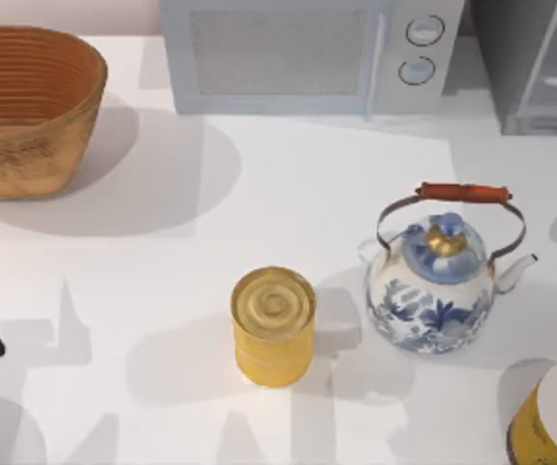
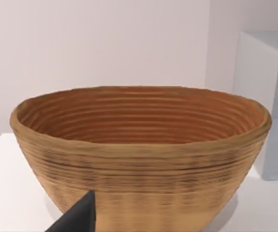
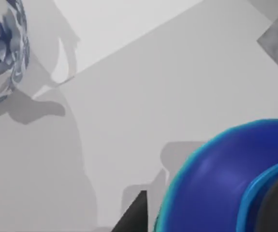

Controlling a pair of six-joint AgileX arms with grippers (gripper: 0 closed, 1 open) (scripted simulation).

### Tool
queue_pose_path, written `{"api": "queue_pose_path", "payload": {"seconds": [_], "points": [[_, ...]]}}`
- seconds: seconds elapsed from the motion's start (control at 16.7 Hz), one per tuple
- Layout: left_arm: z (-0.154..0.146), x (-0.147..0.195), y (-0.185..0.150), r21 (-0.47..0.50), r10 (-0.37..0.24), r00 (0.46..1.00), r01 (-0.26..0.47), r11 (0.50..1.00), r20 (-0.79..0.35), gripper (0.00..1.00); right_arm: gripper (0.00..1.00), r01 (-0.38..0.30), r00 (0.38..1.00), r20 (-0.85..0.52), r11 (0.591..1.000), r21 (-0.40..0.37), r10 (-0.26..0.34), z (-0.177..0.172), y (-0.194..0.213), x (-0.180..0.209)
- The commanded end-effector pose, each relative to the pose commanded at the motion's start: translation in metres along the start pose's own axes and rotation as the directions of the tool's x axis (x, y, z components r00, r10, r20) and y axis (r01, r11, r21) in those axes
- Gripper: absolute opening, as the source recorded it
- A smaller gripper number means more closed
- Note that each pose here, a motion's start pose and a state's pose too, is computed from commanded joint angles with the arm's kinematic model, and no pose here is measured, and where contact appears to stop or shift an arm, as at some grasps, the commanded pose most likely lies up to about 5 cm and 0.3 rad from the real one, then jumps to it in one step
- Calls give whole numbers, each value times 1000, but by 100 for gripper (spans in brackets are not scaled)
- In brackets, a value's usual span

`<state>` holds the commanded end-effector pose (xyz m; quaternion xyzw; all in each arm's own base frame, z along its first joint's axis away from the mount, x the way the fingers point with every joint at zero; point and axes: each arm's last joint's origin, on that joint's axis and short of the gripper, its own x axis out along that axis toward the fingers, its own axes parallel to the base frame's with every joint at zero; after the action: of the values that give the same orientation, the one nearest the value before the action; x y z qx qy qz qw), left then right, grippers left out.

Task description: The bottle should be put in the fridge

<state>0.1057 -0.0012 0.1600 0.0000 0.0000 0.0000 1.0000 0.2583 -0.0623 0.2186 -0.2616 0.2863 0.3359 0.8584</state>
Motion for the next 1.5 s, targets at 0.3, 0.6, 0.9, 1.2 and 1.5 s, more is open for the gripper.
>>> {"api": "queue_pose_path", "payload": {"seconds": [0.3, 0.6, 0.9, 1.2, 1.5], "points": [[0, 0, 0, 0, 0, 1000, 0, 1000, 0, 100, 1, 260, 956, 136, 965, 23, -261, 30, 64, -32], [0, 0, 0, 0, 0, 1000, 0, 1000, 0, 100, 1, 433, 821, 280, 862, 263, -498, 9, 124, -51], [0, 0, 0, 0, 0, 1000, 0, 1000, 0, 100, 1, 447, 672, 332, 720, 532, -662, -30, 157, -41], [0, 0, 0, 0, 0, 1000, 0, 1000, 0, 100, 1, 427, 610, 316, 638, 641, -726, -50, 165, -28], [0, 0, 0, 0, 0, 1000, 0, 1000, 0, 100, 1, 426, 615, 312, 638, 641, -724, -50, 165, -27]]}}
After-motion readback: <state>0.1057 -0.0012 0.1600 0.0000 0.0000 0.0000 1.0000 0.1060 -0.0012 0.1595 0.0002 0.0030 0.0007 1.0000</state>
